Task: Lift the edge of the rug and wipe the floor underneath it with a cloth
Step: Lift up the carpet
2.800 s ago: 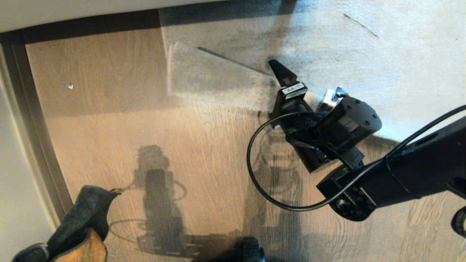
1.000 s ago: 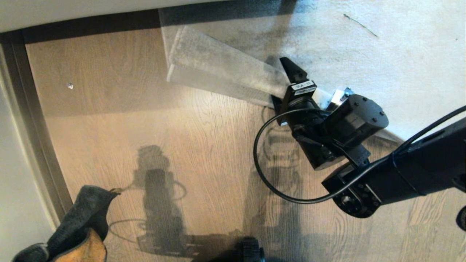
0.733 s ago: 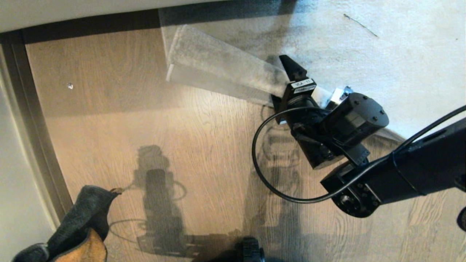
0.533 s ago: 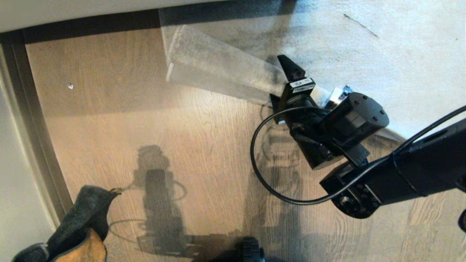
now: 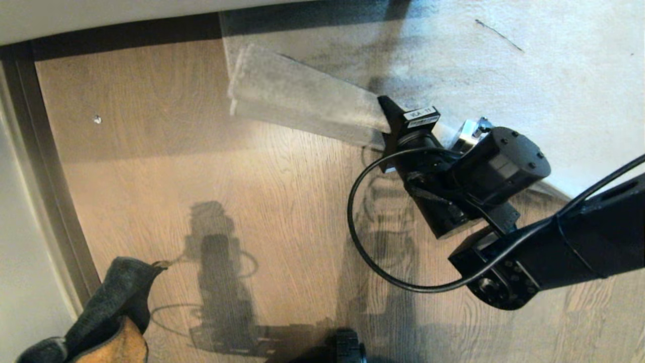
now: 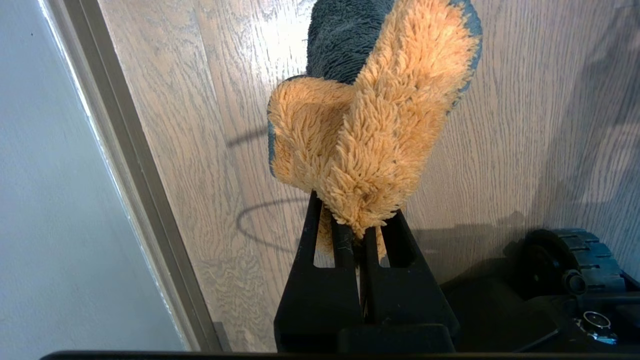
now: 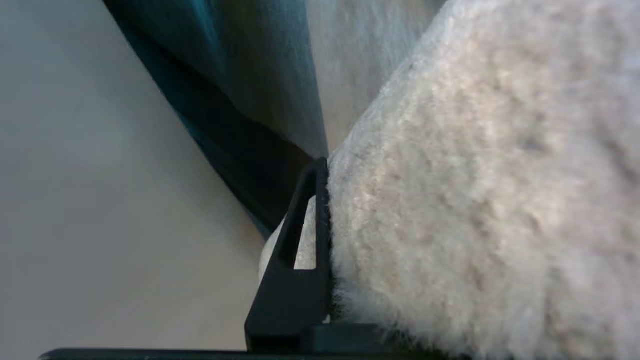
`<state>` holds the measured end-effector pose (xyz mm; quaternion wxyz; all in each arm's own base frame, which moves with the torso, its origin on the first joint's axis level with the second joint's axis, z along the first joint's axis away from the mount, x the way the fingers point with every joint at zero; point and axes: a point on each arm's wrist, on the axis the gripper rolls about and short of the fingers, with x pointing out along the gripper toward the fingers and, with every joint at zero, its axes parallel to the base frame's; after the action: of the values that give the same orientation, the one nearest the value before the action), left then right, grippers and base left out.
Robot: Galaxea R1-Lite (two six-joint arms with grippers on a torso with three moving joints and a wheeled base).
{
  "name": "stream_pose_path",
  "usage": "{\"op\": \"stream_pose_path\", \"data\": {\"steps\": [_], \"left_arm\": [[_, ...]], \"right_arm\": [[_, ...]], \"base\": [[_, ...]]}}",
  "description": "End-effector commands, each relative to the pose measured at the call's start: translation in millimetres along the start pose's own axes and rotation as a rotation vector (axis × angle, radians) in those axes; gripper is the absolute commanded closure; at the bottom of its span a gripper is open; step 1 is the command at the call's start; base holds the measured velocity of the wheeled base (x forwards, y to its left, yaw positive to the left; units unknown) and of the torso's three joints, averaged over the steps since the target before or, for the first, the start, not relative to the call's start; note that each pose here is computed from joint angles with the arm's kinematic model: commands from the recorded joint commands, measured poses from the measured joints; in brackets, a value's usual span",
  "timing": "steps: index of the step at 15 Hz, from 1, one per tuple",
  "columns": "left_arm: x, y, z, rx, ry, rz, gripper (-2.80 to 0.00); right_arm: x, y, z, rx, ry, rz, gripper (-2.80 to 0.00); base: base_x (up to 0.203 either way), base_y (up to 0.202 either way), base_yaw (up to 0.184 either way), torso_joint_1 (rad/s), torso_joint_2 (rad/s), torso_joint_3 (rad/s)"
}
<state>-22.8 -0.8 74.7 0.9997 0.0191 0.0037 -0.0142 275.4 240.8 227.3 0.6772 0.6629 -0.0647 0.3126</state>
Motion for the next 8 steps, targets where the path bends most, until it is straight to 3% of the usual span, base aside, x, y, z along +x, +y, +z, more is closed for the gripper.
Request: {"op": "stream_pose_path", "data": {"steps": [1, 7, 8], "left_arm": [[0.0, 0.0, 0.0, 0.000, 0.000, 0.001, 0.00], [0.0, 0.0, 0.0, 0.000, 0.000, 0.001, 0.00], [0.0, 0.0, 0.0, 0.000, 0.000, 0.002, 0.00]], "right_arm": [[-7.4, 12.2, -3.1, 0.032, 0.006, 0.043, 0.00], [-32.7, 4.3, -7.6, 0.026, 0.056, -0.044, 0.00], [-36.4, 6.0, -4.8, 0.061, 0.055, -0.051, 0.00]], "base": [[0.000, 0.000, 0.000, 0.000, 0.00, 0.000], [0.000, 0.000, 0.000, 0.000, 0.00, 0.000], [0.000, 0.000, 0.000, 0.000, 0.00, 0.000]]}}
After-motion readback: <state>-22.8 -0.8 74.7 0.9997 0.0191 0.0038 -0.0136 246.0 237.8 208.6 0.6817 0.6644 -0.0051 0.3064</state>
